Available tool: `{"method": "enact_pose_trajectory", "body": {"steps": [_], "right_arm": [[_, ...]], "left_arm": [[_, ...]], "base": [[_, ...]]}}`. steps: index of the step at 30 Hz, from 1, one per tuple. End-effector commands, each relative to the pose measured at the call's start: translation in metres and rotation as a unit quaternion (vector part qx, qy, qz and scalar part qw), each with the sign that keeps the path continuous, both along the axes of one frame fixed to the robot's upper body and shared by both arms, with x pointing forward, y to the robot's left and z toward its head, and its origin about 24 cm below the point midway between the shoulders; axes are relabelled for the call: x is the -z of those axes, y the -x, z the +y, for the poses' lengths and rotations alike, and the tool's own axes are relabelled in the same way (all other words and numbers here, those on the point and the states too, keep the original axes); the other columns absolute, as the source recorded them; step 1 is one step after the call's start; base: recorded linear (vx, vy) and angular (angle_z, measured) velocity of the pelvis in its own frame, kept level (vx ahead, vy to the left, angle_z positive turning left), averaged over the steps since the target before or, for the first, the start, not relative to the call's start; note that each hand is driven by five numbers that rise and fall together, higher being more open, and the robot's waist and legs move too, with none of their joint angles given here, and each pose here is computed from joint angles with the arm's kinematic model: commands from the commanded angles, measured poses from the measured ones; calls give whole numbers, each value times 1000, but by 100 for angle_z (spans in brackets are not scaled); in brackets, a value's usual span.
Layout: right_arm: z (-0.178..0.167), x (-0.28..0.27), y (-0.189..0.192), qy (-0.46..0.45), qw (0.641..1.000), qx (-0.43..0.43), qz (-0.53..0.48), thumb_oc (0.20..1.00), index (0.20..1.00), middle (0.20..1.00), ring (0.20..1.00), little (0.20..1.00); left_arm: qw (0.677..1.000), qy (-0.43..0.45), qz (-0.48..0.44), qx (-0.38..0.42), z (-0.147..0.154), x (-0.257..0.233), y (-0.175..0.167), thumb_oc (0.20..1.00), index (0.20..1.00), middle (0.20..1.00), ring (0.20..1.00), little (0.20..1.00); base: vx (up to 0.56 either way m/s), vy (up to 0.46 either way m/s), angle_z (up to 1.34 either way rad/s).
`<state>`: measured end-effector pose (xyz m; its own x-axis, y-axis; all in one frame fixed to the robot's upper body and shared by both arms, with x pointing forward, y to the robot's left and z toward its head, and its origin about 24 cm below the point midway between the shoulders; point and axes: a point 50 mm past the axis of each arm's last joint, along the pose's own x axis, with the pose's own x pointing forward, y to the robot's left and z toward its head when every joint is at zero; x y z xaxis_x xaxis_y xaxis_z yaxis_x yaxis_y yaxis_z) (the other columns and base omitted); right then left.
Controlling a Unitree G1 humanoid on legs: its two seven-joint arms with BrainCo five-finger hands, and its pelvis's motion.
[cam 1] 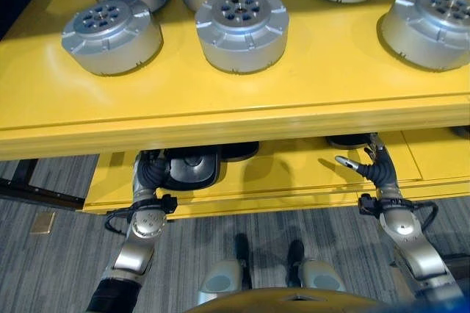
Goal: Move parts from the plastic box to the shelf.
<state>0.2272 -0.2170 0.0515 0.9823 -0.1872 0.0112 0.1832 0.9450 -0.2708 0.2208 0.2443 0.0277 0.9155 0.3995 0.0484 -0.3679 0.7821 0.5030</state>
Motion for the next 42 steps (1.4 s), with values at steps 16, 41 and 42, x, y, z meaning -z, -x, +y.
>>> {"method": "enact_pose_trajectory", "body": {"steps": [16,41,42], "right_arm": [[1,-15,7,-40,997,-46,-40,1000,1000,1000,1000,1000],[0,-26,-1,96,992,-67,-56,1000,1000,1000,1000,1000],[0,-27,-2,106,990,-73,-58,1000,1000,1000,1000,1000]], "left_arm": [[992,-86,-93,12,19,-40,13,200,200,200,200,200],[994,-32,-98,-39,28,-38,23,200,200,200,200,200],[993,-34,-102,-39,28,-39,22,200,200,200,200,200]], "base": [[-19,323,-10],[-22,-6,6],[0,0,0]]}}
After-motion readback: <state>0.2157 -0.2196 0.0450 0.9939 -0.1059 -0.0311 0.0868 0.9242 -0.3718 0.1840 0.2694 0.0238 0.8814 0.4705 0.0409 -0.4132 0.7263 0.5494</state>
